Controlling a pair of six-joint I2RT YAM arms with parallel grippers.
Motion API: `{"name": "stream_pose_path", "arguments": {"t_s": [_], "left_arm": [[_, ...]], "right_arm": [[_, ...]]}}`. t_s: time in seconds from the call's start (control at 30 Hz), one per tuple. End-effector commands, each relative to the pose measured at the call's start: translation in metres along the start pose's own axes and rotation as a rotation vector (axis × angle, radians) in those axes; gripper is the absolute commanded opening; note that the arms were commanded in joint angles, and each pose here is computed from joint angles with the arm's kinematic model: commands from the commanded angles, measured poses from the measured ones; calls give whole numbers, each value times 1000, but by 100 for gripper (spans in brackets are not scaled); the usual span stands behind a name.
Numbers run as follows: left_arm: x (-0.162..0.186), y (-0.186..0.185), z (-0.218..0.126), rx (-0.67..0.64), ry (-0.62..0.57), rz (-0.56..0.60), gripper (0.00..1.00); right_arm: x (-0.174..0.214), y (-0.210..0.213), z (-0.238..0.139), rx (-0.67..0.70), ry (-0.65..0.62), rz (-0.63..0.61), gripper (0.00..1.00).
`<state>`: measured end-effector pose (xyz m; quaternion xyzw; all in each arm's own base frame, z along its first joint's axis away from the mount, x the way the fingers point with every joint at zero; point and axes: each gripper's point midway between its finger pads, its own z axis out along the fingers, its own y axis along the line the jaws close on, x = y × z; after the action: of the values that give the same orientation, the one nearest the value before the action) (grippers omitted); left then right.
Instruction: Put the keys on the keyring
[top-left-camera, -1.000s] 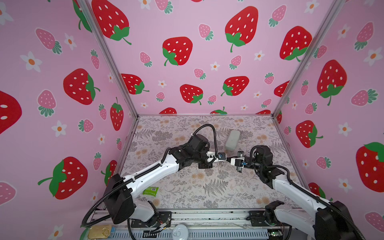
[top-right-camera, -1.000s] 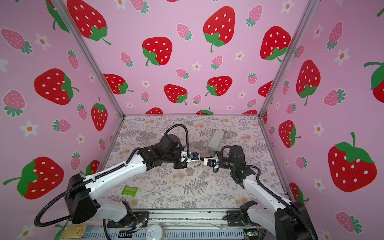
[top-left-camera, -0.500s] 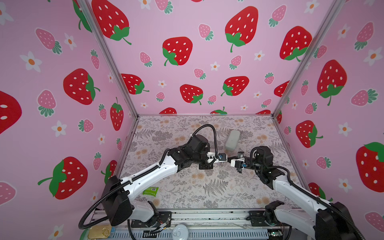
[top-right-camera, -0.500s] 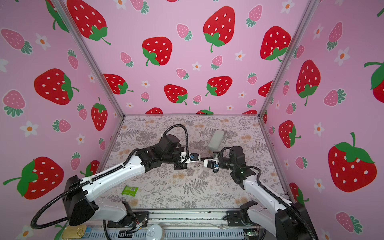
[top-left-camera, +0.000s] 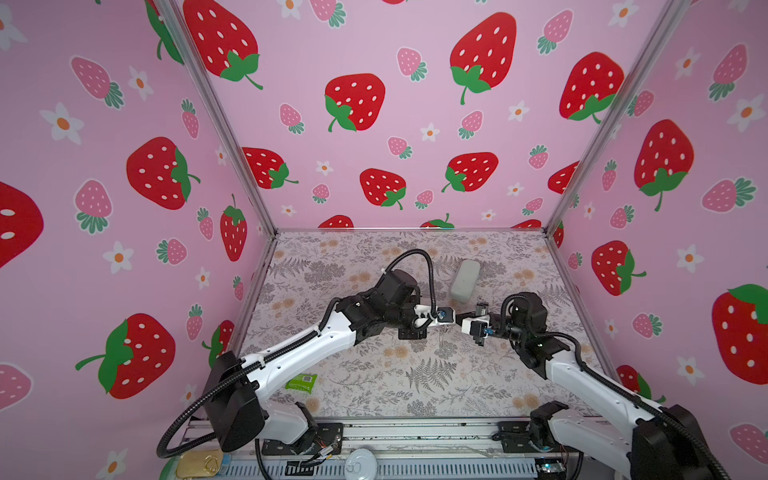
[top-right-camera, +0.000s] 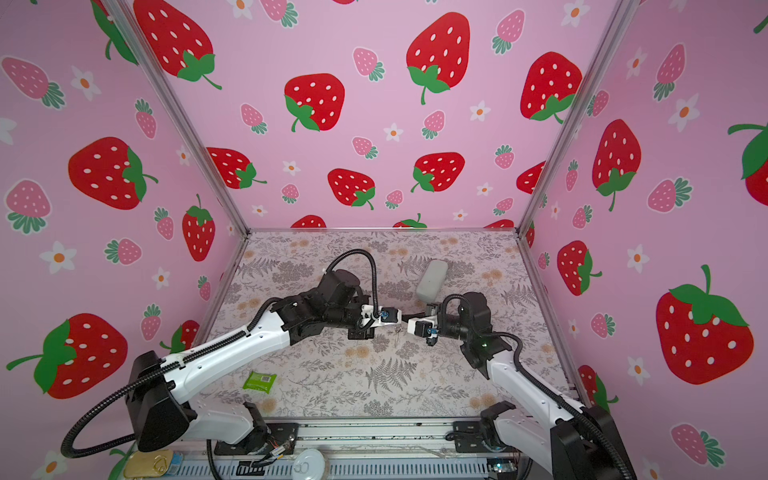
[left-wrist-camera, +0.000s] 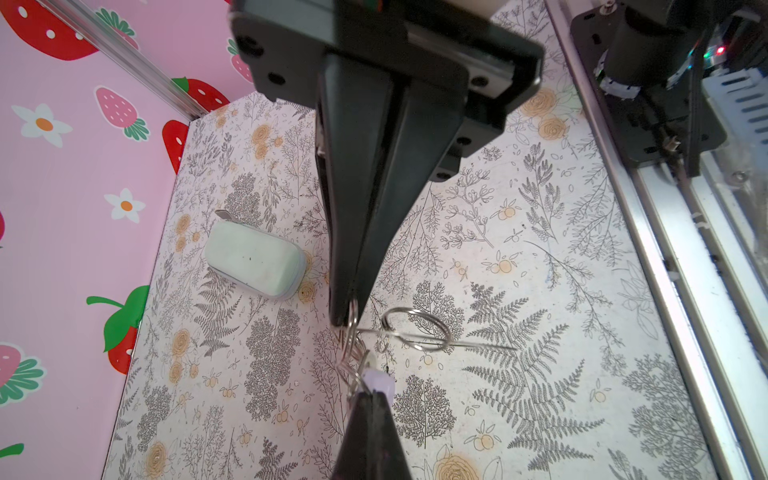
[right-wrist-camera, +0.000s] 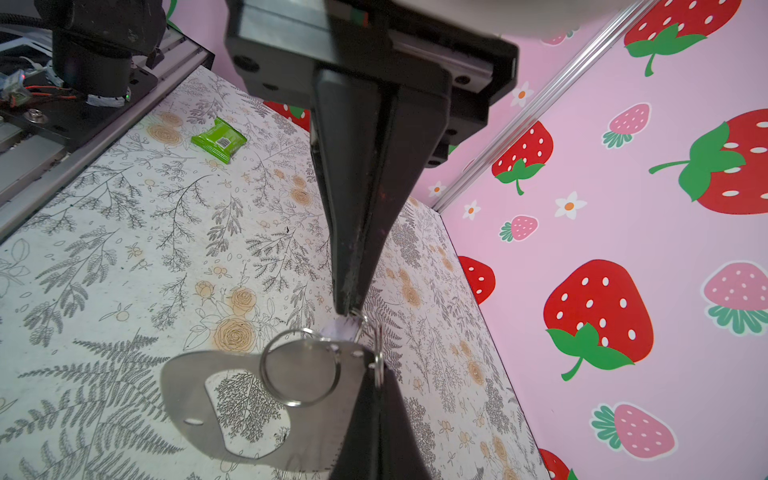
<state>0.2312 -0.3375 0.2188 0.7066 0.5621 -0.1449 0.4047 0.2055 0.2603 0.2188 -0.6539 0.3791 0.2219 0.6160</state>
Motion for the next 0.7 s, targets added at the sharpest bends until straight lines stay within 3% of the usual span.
{"name": "stream_pose_path", "arguments": {"t_s": [0.0,0.67], "left_arm": [[-12,-3,-5,13,-45,43,0],[-13,-14,-10,70,-57,111,0]], "right_arm": [[-9,5,-2,-18,-44,-42,0],[-6,6,-2,-28,-27,-65,0]]}}
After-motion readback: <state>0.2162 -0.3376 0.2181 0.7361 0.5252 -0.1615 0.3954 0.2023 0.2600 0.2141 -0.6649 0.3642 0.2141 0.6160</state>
